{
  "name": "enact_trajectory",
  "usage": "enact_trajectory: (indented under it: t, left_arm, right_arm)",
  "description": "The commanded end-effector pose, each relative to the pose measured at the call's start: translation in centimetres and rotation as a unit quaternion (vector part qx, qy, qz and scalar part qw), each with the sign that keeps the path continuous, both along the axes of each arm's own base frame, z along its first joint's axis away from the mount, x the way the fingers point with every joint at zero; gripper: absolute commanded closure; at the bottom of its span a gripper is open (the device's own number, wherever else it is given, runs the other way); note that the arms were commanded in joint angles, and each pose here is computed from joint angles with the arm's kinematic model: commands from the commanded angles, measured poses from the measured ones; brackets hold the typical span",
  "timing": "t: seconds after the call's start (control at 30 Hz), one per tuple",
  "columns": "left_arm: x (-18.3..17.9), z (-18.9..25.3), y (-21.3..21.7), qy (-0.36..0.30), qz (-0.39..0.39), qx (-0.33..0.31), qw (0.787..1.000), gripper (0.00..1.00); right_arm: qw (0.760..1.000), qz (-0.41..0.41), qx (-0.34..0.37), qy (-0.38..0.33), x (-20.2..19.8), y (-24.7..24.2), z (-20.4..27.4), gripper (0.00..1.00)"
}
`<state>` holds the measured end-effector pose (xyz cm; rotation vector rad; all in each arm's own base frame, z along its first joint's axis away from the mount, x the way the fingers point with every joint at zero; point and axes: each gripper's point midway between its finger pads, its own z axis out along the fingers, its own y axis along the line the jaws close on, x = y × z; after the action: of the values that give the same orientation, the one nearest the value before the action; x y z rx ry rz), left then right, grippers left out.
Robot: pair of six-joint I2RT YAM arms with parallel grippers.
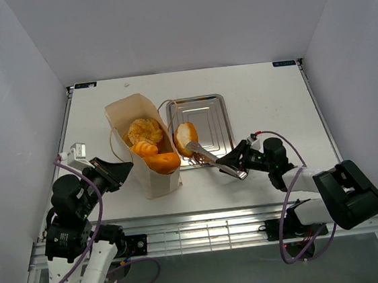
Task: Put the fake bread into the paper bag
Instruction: Pick up the fake bread from the plate.
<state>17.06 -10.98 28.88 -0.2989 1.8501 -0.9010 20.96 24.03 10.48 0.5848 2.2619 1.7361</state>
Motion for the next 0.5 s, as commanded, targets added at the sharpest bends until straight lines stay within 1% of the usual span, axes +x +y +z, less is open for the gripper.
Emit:
enact_trajectory:
  t: [0.0,0.3,0.47]
  left_arm:
    - [0.1,-0.9,-0.2,0.013,-0.007,0.006,1.000,1.00]
    - [0.0,-0.6,0.0,0.009,-0.003,0.010,1.000,1.00]
    - [0.0,-0.8,0.0,0.012,-0.001,0.011,1.000,1.00]
  right_arm:
    - [0.999,-0.006,-0.012,-0.032,1.2,0.0,0.9,0.41]
    - [1.000,0.003,-0.011,-0.024,2.2,0.6,0.1,0.40]
    - [0.999,0.011,-0.012,-0.035,2.7,0.9,-0.3,0.40]
